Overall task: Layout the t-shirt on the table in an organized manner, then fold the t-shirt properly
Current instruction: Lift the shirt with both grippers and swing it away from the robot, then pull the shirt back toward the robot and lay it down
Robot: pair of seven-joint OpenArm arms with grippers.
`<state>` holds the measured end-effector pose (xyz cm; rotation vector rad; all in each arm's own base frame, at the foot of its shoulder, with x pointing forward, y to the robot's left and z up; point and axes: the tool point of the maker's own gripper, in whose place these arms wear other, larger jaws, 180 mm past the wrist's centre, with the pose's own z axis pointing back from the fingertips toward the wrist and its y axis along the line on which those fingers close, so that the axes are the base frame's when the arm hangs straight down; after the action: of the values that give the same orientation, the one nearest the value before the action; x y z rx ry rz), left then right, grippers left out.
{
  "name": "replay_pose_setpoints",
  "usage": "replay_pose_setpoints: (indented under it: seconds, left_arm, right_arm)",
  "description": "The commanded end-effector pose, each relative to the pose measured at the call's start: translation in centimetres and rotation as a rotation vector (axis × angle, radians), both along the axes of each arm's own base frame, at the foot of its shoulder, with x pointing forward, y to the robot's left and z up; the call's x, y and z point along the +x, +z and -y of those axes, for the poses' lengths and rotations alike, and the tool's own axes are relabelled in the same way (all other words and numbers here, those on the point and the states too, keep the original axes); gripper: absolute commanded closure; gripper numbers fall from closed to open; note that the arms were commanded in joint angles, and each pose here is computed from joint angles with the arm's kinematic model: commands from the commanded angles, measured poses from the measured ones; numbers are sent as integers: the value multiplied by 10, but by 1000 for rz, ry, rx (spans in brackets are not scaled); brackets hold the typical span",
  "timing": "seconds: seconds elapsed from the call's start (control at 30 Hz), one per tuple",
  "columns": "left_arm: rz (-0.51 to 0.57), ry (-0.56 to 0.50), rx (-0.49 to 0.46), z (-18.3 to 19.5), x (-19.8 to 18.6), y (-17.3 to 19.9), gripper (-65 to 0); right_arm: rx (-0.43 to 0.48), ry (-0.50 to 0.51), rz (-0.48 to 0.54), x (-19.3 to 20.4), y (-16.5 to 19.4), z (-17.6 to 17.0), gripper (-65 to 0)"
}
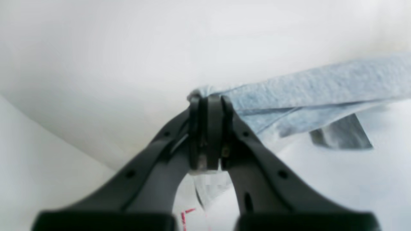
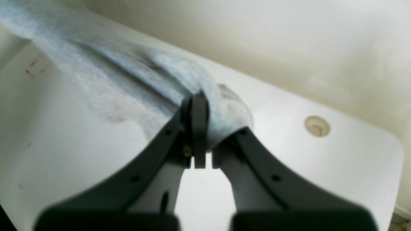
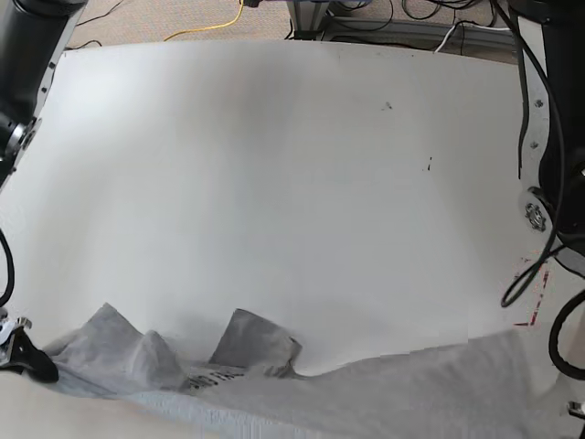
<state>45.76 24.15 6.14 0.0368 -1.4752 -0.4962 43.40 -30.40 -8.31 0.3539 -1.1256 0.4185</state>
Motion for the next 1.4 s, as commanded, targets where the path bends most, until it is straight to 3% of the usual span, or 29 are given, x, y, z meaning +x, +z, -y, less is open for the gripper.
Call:
replay_pose_setpoints:
  seconds: [0.0, 0.17, 0.47, 0.67, 0.87, 1.1, 1.23, 1.37]
  left_arm:
    - [37, -2, -1, -2, -9, -2, -4]
    - [-93, -28, -20, 1, -18, -77, -4]
    - [-386, -17, -5, 3, -65, -217, -4]
    - [-542, 8, -1, -3, -113, -281, -4]
    - [-656, 16, -85, -14, -160, -321, -4]
    - [-772, 58, -103, -26, -200, -353, -4]
    - [-783, 72, -100, -32, -207, -355, -4]
    - [-754, 75, -81, -37, -199, -344, -4]
  right_arm:
    - [-9, -18, 33, -13, 2, 8, 0]
    - [-18, -43, -75, -44, -55, 13, 0]
    - [26, -39, -263, -112, -155, -12, 0]
    - [54, -21, -377, -157, -201, -35, 0]
    - [73, -10, -445, -191, -225, -54, 0]
    - [108, -5, -507, -216, -244, -69, 0]
    - [121, -5, -515, -220, -247, -72, 0]
    - [100, 8, -450, -206, -230, -75, 0]
